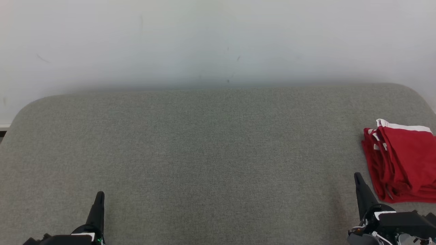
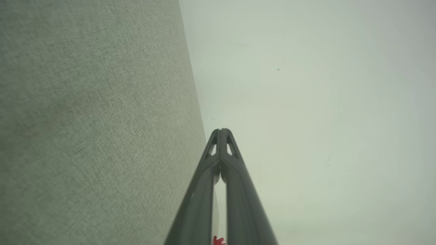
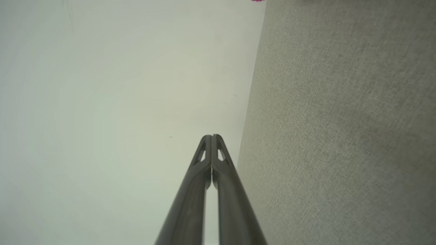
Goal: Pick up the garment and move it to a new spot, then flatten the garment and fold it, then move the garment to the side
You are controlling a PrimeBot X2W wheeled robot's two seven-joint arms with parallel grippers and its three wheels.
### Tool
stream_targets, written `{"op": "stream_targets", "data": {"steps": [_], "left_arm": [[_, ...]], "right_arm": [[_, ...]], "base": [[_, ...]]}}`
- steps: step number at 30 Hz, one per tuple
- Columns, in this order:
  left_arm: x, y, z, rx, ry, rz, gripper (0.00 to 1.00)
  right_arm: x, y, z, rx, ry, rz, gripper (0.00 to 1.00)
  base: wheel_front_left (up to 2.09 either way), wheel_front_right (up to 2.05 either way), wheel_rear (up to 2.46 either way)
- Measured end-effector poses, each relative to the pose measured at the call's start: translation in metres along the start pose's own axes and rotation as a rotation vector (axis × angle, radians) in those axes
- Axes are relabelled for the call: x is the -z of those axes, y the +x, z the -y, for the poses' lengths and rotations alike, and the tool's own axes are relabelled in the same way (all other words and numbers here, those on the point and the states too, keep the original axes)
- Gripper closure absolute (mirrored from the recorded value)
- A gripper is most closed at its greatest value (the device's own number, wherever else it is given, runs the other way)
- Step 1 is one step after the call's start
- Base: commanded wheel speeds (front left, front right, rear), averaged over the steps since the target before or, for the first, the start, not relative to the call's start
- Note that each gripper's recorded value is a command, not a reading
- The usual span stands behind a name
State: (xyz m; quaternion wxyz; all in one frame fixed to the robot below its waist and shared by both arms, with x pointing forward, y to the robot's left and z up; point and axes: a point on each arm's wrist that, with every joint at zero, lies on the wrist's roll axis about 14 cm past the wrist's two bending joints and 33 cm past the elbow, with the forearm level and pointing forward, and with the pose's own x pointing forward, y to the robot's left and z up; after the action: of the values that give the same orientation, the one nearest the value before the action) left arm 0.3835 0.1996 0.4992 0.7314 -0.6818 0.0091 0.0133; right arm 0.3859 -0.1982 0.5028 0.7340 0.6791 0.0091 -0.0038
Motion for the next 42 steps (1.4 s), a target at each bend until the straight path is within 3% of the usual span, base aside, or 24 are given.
{"op": "stream_targets", "data": {"steps": [12, 42], "left_arm": [[0.0008, 0.004, 0.0049, 0.021, -0.074, -0.009, 1.0], [0.0006, 0.0041, 0.0052, 0.022, -0.074, -0.009, 1.0]], "right_arm": [[-0.0026, 0.0018, -0.0019, -0.011, 0.079, 0.008, 1.0], [-0.0026, 0.0019, -0.0022, -0.012, 0.08, 0.009, 1.0]], "base": [[0.0, 0.0, 0.0], [0.0, 0.0, 0.0]]}}
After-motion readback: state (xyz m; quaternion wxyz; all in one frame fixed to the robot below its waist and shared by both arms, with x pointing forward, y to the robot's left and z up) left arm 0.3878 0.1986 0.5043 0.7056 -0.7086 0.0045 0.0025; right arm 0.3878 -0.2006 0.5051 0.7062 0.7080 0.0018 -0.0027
